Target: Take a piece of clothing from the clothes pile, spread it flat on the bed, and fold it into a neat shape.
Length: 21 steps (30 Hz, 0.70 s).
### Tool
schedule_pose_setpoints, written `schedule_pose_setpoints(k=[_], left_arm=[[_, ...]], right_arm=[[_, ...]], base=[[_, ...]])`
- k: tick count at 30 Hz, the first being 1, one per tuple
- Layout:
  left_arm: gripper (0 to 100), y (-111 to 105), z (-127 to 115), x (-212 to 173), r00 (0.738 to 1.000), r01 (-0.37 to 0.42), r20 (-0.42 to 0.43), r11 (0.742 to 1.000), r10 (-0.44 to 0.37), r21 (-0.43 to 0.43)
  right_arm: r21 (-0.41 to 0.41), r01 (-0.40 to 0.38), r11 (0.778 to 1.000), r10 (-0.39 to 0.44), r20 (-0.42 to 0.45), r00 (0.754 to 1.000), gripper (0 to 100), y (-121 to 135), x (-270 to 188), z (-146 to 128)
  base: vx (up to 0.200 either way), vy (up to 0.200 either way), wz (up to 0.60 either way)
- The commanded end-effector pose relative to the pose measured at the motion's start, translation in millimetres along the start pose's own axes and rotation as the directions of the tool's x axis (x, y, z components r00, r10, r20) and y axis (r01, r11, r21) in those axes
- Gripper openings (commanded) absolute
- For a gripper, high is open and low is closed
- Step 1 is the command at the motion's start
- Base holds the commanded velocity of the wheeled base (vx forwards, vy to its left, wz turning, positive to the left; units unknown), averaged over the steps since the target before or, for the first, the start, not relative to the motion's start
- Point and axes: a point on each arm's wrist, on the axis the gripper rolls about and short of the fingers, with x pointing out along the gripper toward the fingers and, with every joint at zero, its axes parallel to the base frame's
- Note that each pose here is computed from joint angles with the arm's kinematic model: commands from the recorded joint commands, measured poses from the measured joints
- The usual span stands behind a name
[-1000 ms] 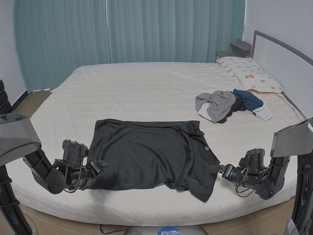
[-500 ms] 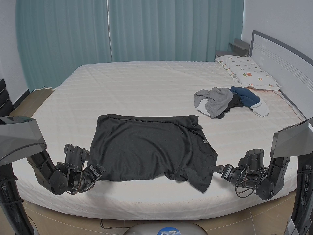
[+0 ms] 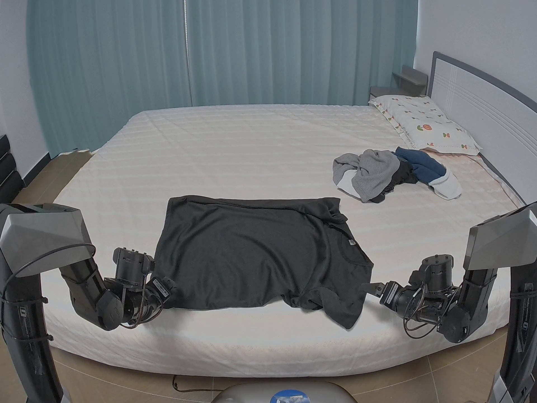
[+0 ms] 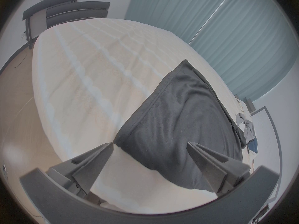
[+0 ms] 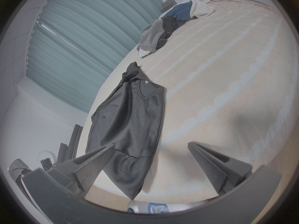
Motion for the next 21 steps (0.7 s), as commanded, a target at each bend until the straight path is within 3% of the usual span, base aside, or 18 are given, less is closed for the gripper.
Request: schedule_pose_setpoints(k=[1, 4, 5, 10, 16, 21], left_arm=[[100, 0, -2, 11, 1.0, -0.006, -0.001, 1.0, 0.006, 0.0], [100, 1, 2, 13, 1.0, -0.009, 0.006, 1.0, 0.009, -0.008], [0, 2, 2, 14, 1.0, -0.013, 0.005, 1.0, 0.013, -0.009], [0, 4, 3, 13, 1.0, -0.017, 0.005, 1.0, 0.017, -0.013], [0, 7, 28, 1, 0.997, 0.014, 0.08, 0.997, -0.008, -0.077], [0, 11, 29, 0, 0.997, 0.003, 0.08, 0.997, 0.004, -0.082]], right_arm=[[-0.002, -0.001, 1.0, 0.001, -0.004, 1.0, 100, 1, 0, -1], [-0.003, -0.002, 1.0, 0.002, -0.005, 1.0, 100, 1, 0, -1], [-0.003, -0.002, 1.0, 0.002, -0.007, 1.0, 100, 1, 0, -2], [-0.012, -0.007, 1.0, 0.007, -0.016, 1.0, 100, 4, 1, -6], [-0.021, -0.026, 0.999, 0.026, 0.011, 1.0, 100, 10, 13, 1], [-0.026, 0.041, 0.999, -0.041, -0.009, 0.999, 100, 10, 32, -2]], base=[[0.0, 0.0, 0.0], [0.0, 0.0, 0.0], [0.0, 0.0, 0.0], [0.0, 0.0, 0.0], [0.0, 0.0, 0.0], [0.0, 0.0, 0.0]])
